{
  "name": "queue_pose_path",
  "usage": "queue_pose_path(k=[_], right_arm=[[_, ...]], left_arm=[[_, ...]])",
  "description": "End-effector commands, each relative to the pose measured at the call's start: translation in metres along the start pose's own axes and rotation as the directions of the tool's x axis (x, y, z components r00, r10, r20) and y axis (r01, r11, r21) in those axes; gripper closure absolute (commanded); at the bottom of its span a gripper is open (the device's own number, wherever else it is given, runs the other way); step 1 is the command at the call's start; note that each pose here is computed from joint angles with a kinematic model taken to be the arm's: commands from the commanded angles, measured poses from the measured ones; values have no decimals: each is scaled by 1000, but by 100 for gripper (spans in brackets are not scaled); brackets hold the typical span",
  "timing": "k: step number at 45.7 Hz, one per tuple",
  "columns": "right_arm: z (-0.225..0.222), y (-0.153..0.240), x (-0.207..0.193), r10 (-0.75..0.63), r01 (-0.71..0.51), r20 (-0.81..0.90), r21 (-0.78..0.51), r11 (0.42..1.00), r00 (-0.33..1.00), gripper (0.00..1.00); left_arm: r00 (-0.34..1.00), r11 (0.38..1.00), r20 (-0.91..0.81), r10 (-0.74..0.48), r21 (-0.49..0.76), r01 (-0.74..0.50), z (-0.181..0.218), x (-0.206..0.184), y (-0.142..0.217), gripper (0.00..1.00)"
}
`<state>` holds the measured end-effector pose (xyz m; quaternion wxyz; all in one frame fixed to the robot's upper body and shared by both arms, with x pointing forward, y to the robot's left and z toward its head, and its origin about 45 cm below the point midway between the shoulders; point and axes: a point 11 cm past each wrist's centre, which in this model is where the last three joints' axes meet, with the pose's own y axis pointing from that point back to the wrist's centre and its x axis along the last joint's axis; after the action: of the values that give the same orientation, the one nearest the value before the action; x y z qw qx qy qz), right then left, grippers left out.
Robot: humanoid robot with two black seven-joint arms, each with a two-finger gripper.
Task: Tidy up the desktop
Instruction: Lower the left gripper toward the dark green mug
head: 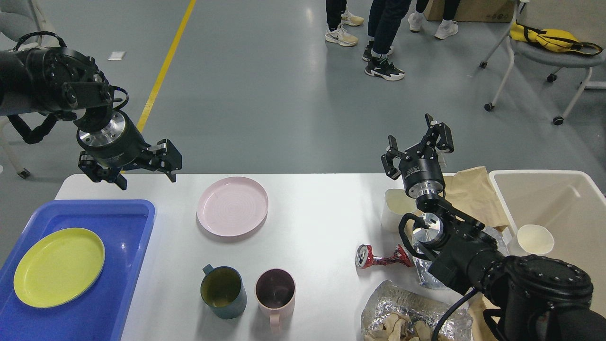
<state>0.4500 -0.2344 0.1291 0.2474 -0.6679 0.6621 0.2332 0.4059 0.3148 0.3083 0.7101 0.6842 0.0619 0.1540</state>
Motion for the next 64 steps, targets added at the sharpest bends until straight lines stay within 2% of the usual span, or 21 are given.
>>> queue_pose_path(k=[1, 5, 11, 64], right_arm=[[0, 0, 0, 1, -1, 1, 0, 1000, 1000, 0], [0, 0, 0, 0, 0, 0, -1, 1000, 1000, 0], [0, 0, 0, 0, 0, 0, 1, 1000, 1000, 0], [0, 0, -1, -1, 1, 0, 2, 1000, 1000, 0]], left_arm=[[1000, 1000, -2, -13, -14, 13, 2, -2, -4, 4], [1000, 1000, 4, -17, -25, 17, 7, -3, -4, 4], [996, 995, 22, -86, -54, 87, 20, -17, -17, 4], [994, 993, 30, -102, -49, 104, 23, -22, -29, 4]])
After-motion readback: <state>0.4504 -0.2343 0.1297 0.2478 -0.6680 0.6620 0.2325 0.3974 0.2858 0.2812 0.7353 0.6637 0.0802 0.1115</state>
